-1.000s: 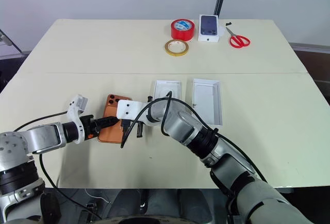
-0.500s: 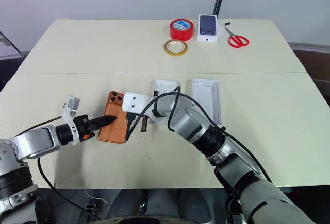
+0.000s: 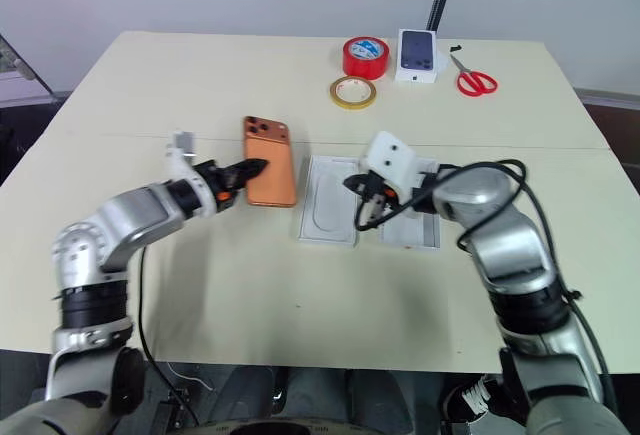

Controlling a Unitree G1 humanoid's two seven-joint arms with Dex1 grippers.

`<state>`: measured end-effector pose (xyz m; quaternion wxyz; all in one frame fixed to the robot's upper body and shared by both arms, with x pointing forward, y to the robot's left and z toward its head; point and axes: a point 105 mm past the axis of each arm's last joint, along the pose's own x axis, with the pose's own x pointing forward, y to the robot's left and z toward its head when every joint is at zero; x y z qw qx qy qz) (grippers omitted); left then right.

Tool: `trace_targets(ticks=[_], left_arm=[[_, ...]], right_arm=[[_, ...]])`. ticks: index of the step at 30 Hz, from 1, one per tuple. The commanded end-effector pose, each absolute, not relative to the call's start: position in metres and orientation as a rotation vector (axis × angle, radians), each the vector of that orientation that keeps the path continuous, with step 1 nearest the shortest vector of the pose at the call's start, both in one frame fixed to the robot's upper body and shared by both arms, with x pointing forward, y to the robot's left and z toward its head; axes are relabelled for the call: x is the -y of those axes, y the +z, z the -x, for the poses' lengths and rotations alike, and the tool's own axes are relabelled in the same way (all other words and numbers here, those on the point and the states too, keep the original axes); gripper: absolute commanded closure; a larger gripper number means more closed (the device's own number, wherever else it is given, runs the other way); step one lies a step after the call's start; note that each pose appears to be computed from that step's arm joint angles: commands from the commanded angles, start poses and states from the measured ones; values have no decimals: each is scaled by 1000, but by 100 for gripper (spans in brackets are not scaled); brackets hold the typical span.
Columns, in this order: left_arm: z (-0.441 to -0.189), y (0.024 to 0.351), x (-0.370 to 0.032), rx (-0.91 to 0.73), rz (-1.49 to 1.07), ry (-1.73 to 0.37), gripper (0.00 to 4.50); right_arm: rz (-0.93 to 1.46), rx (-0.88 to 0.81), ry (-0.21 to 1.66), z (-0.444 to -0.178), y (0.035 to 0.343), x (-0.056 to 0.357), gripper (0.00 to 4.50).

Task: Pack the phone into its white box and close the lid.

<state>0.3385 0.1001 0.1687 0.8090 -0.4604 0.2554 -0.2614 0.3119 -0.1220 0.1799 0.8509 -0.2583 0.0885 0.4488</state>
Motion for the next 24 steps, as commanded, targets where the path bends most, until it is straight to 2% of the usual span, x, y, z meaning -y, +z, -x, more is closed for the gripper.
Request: trace_targets(ticks=[1,7,22,24], left_arm=[[-344,169,-79,-551,971,-602,446],[-348,152,-54,-621,955,-630,446],[-338,141,-35,-681,838,-706,446],[-338,140,-35,-680,834,-708,350]], right_arm=[[552,-159,884,-307,190,138,450],[555,-192,792,-308,184,159,450],[570,-181,754,-315,183,159,450],[573,-179,756,-316,183,158,450]])
